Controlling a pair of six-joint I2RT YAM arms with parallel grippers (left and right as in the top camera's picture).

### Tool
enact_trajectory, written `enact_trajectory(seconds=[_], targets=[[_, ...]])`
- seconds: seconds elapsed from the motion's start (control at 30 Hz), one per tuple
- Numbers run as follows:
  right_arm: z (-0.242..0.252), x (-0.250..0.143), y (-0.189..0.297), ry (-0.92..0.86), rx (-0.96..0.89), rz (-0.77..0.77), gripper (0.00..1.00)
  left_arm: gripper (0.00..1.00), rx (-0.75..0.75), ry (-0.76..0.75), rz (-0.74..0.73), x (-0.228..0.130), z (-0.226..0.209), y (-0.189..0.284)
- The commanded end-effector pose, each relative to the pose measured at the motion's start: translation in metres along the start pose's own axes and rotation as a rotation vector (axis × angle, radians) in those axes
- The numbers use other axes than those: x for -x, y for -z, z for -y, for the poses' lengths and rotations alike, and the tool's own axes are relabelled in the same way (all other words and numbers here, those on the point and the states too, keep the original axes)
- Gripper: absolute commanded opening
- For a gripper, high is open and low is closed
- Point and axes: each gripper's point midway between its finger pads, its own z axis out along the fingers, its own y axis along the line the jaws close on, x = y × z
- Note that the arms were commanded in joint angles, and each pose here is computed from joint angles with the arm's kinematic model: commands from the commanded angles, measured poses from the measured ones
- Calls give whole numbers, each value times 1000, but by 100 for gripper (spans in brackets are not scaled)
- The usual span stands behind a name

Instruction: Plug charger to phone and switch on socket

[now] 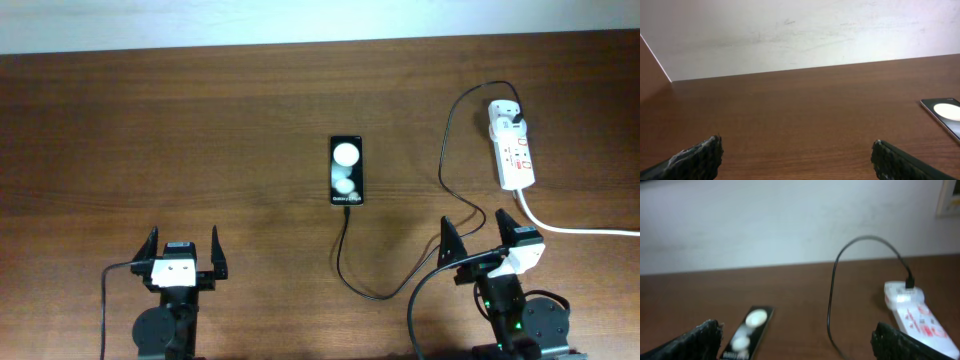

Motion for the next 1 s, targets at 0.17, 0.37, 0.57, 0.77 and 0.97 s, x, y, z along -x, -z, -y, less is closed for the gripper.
enact_trajectory(seconds=[0.17,0.37,0.57,0.77,0.97], targets=[[11,-10,-8,1,-40,56,99,99,-7,-16,0,-2,1,0],[15,-26,-13,1,-52,44,99,99,-7,-16,1,-2,1,0],[19,-36,-14,57,-66,22,99,99,-7,-16,1,-2,1,0],[22,-48,-14,77,-81,-31,99,99,-7,-16,1,-2,1,0],[22,-49,-14,103,-78,-33,99,99,-7,-16,1,-2,1,0]])
